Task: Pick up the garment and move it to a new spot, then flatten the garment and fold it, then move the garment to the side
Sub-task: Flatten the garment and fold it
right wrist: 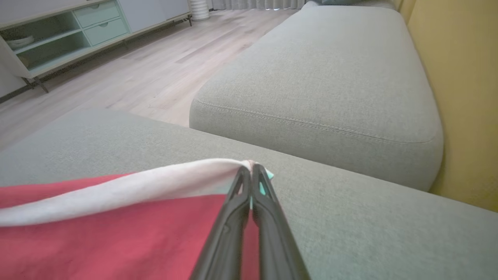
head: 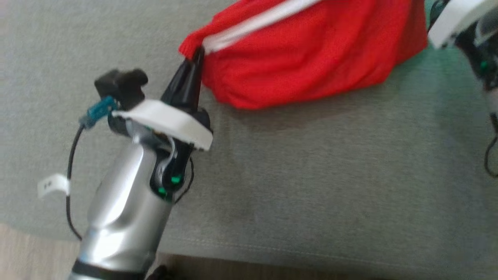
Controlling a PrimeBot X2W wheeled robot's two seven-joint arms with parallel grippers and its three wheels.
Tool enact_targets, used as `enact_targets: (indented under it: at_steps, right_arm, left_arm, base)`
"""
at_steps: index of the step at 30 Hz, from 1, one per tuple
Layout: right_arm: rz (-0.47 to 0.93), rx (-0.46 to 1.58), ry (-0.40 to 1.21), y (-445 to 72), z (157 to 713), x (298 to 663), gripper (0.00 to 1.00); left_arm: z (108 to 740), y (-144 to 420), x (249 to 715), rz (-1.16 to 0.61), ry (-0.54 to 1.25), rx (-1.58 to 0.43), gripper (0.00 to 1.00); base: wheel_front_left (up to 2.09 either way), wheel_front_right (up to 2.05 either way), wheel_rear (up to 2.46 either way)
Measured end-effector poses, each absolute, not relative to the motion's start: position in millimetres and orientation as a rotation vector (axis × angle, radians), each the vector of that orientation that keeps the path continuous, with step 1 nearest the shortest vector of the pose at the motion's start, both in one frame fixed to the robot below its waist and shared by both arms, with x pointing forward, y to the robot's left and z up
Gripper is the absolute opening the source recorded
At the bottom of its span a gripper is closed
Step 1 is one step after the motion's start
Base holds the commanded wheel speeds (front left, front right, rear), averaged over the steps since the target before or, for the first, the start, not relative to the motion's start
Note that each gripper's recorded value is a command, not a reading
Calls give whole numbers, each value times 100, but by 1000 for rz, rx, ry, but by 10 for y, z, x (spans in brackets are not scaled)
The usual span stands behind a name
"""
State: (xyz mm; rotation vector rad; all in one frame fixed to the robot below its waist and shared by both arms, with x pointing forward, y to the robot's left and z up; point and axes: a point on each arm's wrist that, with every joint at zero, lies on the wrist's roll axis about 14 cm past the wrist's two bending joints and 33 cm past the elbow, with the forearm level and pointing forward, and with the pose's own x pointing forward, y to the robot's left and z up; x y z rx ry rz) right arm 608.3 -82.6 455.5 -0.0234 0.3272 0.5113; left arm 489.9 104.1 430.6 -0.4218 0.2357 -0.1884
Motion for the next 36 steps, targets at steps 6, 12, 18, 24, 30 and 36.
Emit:
enact_targets:
  at_steps: [6, 12, 18, 24, 30, 36]
  right_arm:
    - [527, -29, 380, -620, 4191, 6410, 0]
    - [542, -20, 362, -487, 4048, 6487, 100]
    - [555, -18, 229, -471, 4204, 6444, 100]
    - [521, 5, 102, -667, 4517, 6346, 100]
    - [407, 42, 30, -1153, 4740, 6081, 100]
    - [326, 60, 5, -1426, 4764, 5550, 100]
  left_arm:
    - [4150, 1192, 5127, -155, 245, -393, 0]
    - [3941, 1194, 5185, -153, 298, -380, 100]
    - [3897, 1136, 5163, -142, 290, -353, 100]
    - [4073, 1142, 5127, -109, 214, -252, 100]
    - [4461, 1271, 4993, -54, 70, -138, 100]
    - [4697, 1284, 4806, -51, -4, -82, 100]
  base:
    - [0, 0, 0]
    - [0, 0, 0]
    - [0, 0, 0]
    - [0, 0, 0]
    - [0, 0, 0]
    - [0, 0, 0]
